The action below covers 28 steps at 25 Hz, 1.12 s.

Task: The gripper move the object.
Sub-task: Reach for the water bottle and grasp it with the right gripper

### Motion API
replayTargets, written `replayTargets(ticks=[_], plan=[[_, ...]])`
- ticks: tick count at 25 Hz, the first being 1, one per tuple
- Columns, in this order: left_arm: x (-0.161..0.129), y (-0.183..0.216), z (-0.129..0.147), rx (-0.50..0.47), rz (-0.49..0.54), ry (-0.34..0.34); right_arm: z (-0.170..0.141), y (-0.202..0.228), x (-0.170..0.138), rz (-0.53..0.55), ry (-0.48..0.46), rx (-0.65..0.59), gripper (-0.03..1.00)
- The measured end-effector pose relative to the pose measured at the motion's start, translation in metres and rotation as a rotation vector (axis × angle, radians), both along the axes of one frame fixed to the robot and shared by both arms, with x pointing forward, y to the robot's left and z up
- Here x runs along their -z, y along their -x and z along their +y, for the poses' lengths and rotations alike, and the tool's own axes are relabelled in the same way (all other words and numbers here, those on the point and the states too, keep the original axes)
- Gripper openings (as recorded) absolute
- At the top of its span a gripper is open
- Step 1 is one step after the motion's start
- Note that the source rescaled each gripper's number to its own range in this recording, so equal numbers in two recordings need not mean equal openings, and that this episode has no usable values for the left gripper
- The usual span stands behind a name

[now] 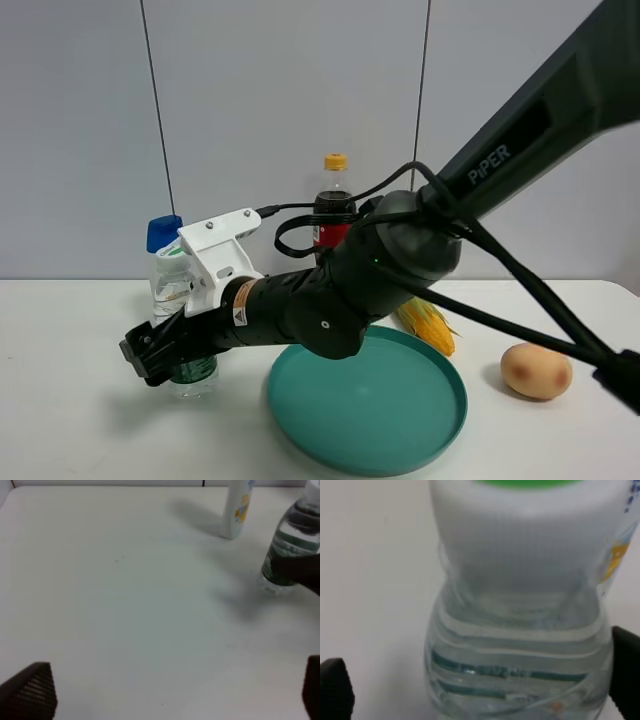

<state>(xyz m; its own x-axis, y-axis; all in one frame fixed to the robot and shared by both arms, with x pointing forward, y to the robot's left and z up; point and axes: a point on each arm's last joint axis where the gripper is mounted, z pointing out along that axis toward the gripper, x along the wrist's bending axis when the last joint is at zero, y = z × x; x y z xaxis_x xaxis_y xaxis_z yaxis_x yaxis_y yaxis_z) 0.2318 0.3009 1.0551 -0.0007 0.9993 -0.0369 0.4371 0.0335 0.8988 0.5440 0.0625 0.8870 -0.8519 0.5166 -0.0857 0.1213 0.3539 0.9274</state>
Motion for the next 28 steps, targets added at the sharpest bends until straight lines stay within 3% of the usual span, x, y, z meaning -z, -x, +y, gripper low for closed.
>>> replayTargets(ticks=[24, 26, 28], plan=[[0.0000, 0.0000, 0.0000, 0.000, 0.000, 0.000, 0.0029, -0.0013, 0.0069, -0.011, -0.054, -0.001, 1.00], [0.0000, 0.0000, 0.0000, 0.000, 0.000, 0.000, 0.0029, -0.0013, 0.0069, -0.011, -0.054, -0.001, 0.93], [0.0000, 0.0000, 0.0000, 0.000, 0.000, 0.000, 0.0029, -0.0013, 0.0069, -0.011, -0.054, -0.001, 0.75]])
